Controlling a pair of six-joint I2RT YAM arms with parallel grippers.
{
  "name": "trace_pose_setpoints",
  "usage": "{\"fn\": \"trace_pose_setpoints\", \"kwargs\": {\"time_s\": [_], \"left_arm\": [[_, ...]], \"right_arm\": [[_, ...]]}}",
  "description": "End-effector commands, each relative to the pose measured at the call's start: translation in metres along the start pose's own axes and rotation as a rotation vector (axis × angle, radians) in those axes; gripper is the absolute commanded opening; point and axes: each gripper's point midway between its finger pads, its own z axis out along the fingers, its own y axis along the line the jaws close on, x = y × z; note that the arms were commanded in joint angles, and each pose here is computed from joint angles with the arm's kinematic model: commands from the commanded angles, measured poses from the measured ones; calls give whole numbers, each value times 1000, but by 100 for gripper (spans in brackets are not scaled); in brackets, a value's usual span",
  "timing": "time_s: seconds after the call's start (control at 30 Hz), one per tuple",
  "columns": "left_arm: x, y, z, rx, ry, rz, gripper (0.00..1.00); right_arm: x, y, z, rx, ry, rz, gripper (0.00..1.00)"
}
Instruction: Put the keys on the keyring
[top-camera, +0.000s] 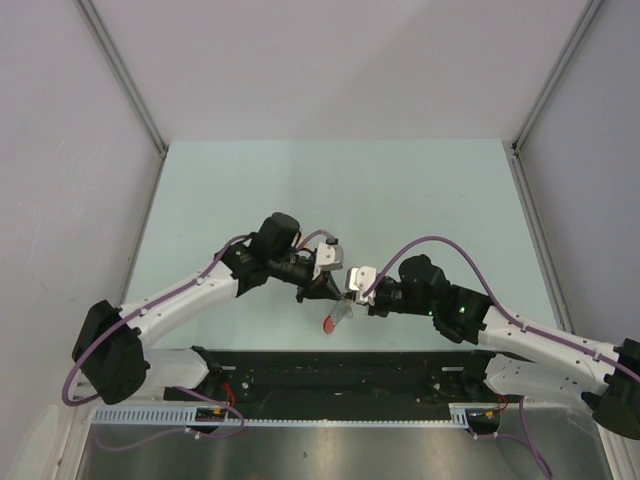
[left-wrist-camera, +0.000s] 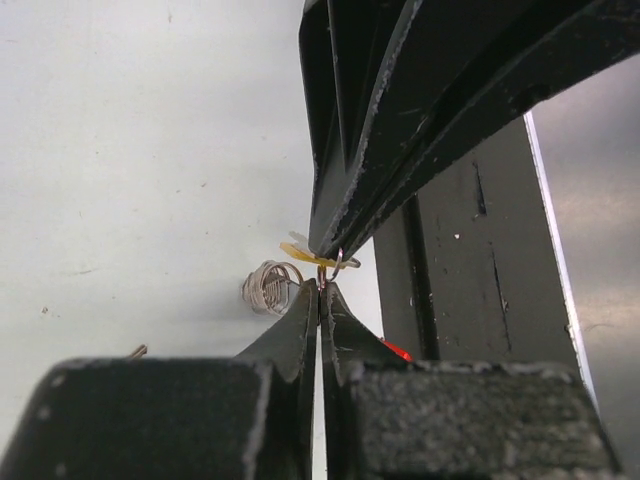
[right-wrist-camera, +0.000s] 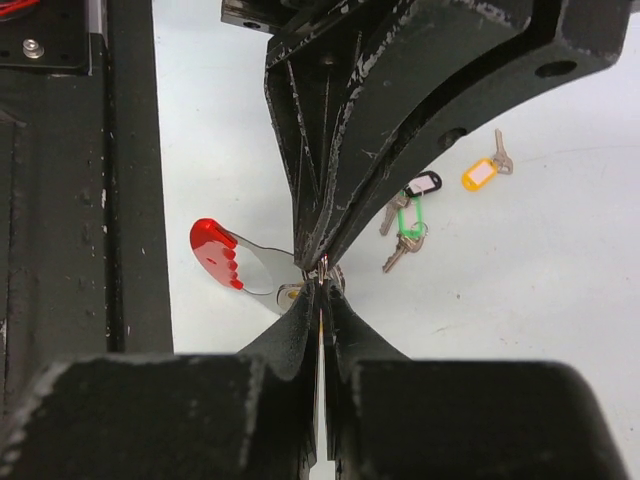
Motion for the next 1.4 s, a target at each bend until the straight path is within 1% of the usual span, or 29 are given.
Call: {"fn": "trace_pose_setpoints", "kwargs": {"time_s": [0.0,0.13,0.2,0.23,0.27,0.33,0.4,0.43,0.5,0.53,0.57,0.63,0.7,0.8,0.83,0.97,1.0,1.07,1.1,1.17,1.2,1.23,1.27,1.3,1.33,1.37], "left_arm": [[-25,-9,-13,-33,-92,36,0],[-30,-10,-21,-73,-147,-19,0],[-35,-8,-26,-103,-192,-19,0],[-36,-9,-28,-115,-210,-53,0],[-42,-8,-31,-137,-247,-35,0],[-47,-5,-33,-168,-285,-68,0],[-55,-5,-37,-189,-340,-58,1],[-59,-5,-38,-197,-367,-105,0],[-67,-5,-42,-214,-432,-95,0],[-64,-5,-41,-217,-448,-133,1],[-72,-4,-44,-226,-488,-117,0],[-76,-3,-47,-242,-535,-133,0],[-76,-3,-46,-250,-555,-150,0],[-74,-3,-46,-259,-580,-160,0],[-73,-4,-46,-258,-584,-159,0],[-61,-4,-48,-298,-551,-161,2],[-60,-3,-50,-313,-542,-143,13],[-55,-4,-55,-345,-520,-146,28],[-54,-3,-57,-362,-507,-121,32],[-51,-3,-62,-385,-466,-119,41],[-51,-3,-63,-394,-443,-86,43],[-49,-4,-64,-392,-410,-87,46],[-49,-5,-65,-389,-390,-77,55],[-47,-4,-64,-383,-359,-40,59],[-46,-6,-64,-373,-318,-43,64],[-44,-6,-64,-368,-292,-35,73]], "right_arm": [[-30,-12,-12,46,-69,-26,0],[-28,-11,-14,57,-65,-27,0],[-26,-10,-14,57,-62,-23,0],[-26,-9,-13,52,-62,-25,0],[-27,-8,-13,54,-64,-28,0],[-28,-7,-12,55,-65,-31,0],[-28,-6,-11,53,-65,-33,0],[-28,-6,-10,55,-64,-32,0],[-31,-4,-9,54,-72,-30,0],[-30,-3,-8,51,-70,-29,0],[-33,-4,-8,53,-78,-29,0],[-34,-1,-5,49,-83,-27,0],[-38,0,-2,55,-99,-31,0],[-34,0,3,64,-85,-25,0],[-40,-4,4,82,-109,-30,0],[-43,-9,2,104,-118,-36,0],[-44,-9,1,108,-119,-38,0],[-43,-10,0,114,-115,-45,0],[-44,-11,-1,115,-113,-47,0],[-42,-11,-1,113,-104,-55,0],[-44,-12,-2,115,-107,-60,0],[-40,-10,-3,106,-88,-62,0],[-40,-11,-4,107,-84,-64,0],[-43,-11,-4,106,-83,-75,0],[-40,-11,-4,101,-72,-76,0],[-41,-10,-4,96,-70,-81,0]]}}
